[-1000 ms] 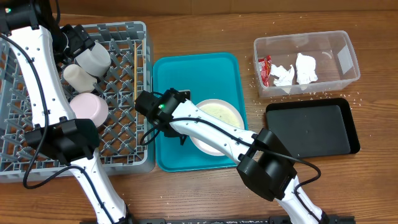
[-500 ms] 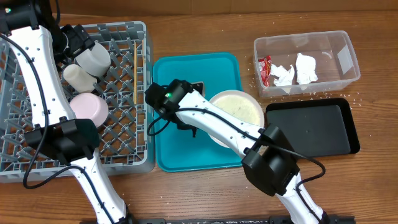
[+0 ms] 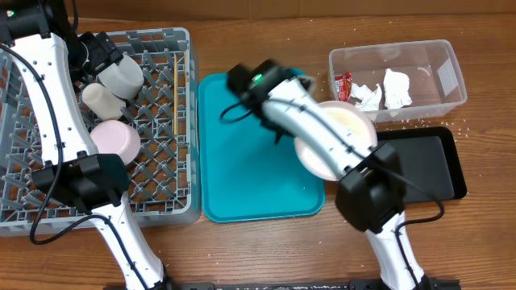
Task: Sort waste into correct bins and load items into the dishwasher
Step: 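Lift the plate and carry it right over the black tray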
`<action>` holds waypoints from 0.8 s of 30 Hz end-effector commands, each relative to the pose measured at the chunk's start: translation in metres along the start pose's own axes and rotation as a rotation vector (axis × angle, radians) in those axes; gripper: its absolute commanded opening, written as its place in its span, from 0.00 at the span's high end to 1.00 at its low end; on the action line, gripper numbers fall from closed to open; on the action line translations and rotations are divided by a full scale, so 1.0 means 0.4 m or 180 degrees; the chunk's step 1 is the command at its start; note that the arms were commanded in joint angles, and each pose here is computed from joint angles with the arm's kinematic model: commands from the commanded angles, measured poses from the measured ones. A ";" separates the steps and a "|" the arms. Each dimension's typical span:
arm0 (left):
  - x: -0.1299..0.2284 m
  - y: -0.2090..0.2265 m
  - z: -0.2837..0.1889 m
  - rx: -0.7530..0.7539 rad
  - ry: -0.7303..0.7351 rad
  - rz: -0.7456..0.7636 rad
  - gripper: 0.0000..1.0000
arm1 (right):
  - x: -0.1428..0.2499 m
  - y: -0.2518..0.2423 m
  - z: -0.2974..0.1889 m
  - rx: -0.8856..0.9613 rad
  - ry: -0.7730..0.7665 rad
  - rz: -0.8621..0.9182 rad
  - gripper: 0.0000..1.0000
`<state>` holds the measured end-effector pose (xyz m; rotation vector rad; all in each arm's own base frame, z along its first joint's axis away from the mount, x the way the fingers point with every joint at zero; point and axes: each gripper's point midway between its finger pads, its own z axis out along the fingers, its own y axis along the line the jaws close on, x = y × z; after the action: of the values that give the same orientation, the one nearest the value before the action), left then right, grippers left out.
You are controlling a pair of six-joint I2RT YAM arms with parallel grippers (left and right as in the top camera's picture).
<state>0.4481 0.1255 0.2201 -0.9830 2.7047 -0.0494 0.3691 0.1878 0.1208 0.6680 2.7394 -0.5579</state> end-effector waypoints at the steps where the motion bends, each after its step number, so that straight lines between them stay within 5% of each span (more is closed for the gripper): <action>1: -0.004 -0.001 -0.043 0.0064 -0.0116 -0.0062 0.00 | -0.094 -0.064 -0.022 -0.0078 -0.0070 0.0549 0.96; 24: -0.004 -0.001 -0.043 0.0064 -0.0116 -0.0062 0.00 | -0.335 -0.344 0.116 -0.0624 0.1105 0.2518 0.96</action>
<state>0.4481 0.1255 0.2201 -0.9830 2.7047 -0.0494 0.4228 0.0050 0.1448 1.7359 2.4762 -0.1370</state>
